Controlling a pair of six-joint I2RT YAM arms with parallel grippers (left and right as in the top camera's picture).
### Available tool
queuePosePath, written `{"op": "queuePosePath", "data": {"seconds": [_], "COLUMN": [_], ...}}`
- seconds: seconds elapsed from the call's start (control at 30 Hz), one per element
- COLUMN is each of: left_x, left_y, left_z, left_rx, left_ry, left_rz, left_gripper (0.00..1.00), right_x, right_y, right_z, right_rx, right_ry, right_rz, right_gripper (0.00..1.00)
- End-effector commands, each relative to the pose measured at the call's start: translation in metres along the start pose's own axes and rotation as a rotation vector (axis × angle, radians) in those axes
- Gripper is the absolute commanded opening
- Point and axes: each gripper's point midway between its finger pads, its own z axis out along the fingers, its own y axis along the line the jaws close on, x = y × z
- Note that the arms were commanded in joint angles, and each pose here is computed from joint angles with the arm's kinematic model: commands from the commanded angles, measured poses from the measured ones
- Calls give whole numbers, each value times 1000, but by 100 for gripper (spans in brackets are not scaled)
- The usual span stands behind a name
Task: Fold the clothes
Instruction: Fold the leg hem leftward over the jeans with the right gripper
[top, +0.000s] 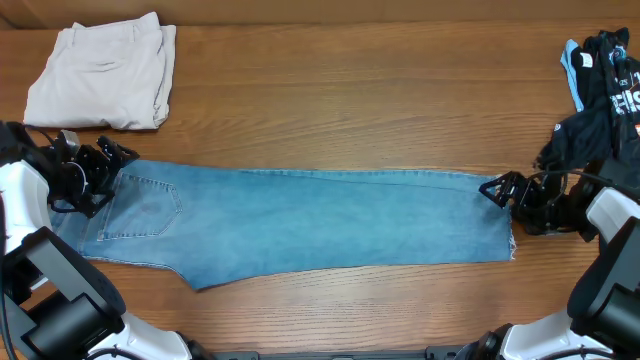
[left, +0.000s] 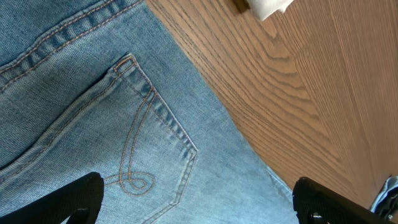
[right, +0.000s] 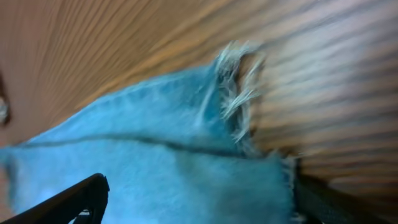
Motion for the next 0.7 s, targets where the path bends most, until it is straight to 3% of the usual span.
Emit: {"op": "queuePosePath", "data": {"seconds": [0.0, 0.27, 0.37, 0.43, 0.53, 0.67], "left_x": [0, 3, 4, 4, 4, 4], "left_y": [1, 2, 3, 3, 3, 3], "left_z": [-2, -2, -2, -2, -2, -2], "left_rx": [-6, -12, -15, -16, -16, -16], "left_ry": [-6, 3, 6, 9, 9, 9], "left_rz": [0, -6, -8, -10, -9, -10], "left_gripper": [100, 100, 100, 100, 100, 100], "right_x": [32, 35, 33, 29, 21, 7], "right_y": [-6, -7, -8, -10, -16, -21], "right_z": [18, 18, 19, 19, 18, 11], "right_rx": [10, 21, 27, 36, 77, 131], "right_ry": [120, 133, 123, 109, 85, 59], "right_rz": [52, 62, 57, 69, 92, 108], "right_gripper": [89, 61, 40, 35, 8, 4]}}
